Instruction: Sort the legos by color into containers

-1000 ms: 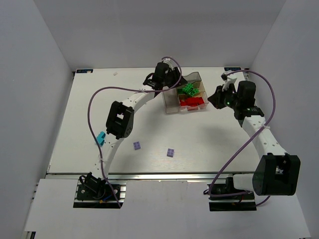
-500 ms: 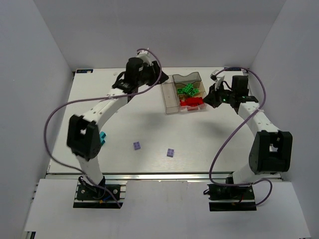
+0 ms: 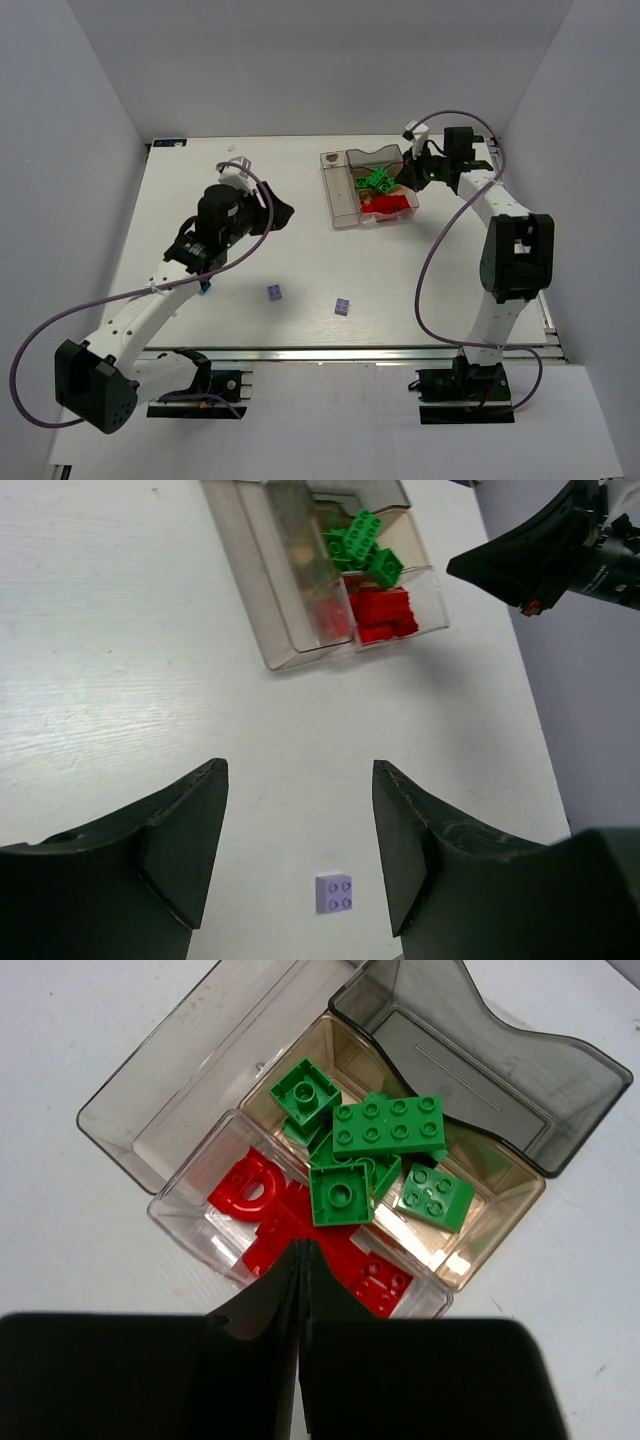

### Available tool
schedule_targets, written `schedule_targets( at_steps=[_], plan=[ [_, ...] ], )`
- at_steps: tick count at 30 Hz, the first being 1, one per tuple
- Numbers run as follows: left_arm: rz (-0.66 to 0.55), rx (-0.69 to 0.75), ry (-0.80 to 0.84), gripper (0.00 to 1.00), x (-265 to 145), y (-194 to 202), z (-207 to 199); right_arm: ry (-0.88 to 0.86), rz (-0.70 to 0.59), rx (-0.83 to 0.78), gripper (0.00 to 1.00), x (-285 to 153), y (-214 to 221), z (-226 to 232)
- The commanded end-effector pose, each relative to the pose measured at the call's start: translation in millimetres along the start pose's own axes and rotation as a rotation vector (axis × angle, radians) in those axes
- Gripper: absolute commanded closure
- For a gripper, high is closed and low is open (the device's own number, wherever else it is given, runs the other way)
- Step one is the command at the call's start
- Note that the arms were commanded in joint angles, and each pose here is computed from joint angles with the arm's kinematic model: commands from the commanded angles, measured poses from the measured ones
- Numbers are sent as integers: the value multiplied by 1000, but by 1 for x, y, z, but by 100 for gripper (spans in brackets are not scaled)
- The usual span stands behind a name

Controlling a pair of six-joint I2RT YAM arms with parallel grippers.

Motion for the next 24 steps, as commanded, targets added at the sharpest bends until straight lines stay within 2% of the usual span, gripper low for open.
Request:
schedule_targets(
  at_steps=[1,7,24],
  plan=[
    [-36,-22,-80,30,-15,-3,6,1,-4,-55,100,10,-14,-8],
    [-31,-44,-114,30,-21,1,10,2,37,-70,100,25,-3,-20],
    [-21,-77,-162,30,-32,11,17,-53,113,-102,100,56,11,-17]
  ],
)
Point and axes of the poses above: each gripper's point midway between its finger pads, its own x axis out along the fingers, its own z axis along the line the jaws close on, y = z × x, the point moved 8 cm from there along -x, back along the fingers, and after that the axes turned 6 degrees about x, right-handed, at the moved point
